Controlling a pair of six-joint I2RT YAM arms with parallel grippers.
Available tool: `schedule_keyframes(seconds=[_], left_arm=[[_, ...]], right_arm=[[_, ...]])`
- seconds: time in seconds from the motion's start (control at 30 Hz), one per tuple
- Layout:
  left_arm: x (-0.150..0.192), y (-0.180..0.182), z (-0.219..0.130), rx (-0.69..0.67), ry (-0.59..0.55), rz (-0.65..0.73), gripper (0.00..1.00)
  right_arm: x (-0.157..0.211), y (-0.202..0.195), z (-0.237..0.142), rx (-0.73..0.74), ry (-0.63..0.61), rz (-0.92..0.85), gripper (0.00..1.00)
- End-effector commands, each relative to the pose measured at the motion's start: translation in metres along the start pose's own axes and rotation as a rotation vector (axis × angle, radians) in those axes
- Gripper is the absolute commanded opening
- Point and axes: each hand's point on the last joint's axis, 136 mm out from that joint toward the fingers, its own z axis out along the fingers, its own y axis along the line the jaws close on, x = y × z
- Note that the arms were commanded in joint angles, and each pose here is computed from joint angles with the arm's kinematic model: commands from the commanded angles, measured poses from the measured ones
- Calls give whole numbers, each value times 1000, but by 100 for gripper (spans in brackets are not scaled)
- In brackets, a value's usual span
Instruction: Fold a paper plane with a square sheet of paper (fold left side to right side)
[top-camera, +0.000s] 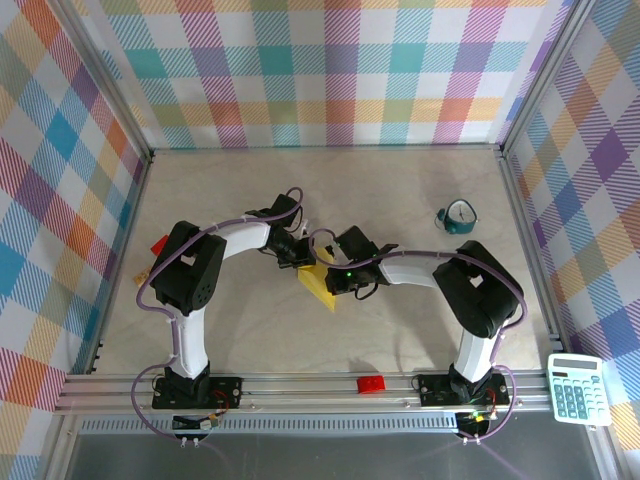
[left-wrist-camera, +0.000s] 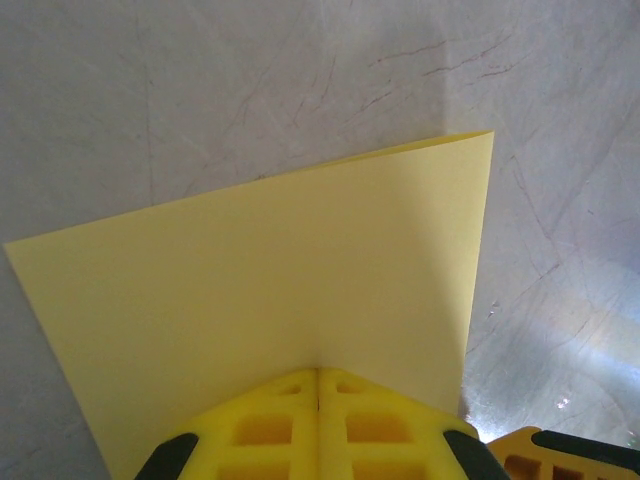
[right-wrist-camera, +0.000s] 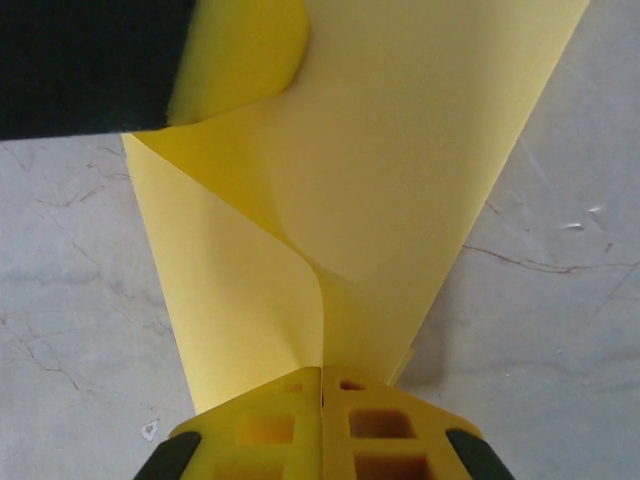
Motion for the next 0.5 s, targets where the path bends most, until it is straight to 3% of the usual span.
schedule_keyframes(seconds=[0.0, 0.47], left_arm=[[20, 24, 17, -99, 73, -23, 0], [19, 25, 17, -104, 74, -24, 0]], right_arm=[[-10, 4, -1, -15, -14, -25, 0], [-11, 15, -2, -77, -19, -48, 0]])
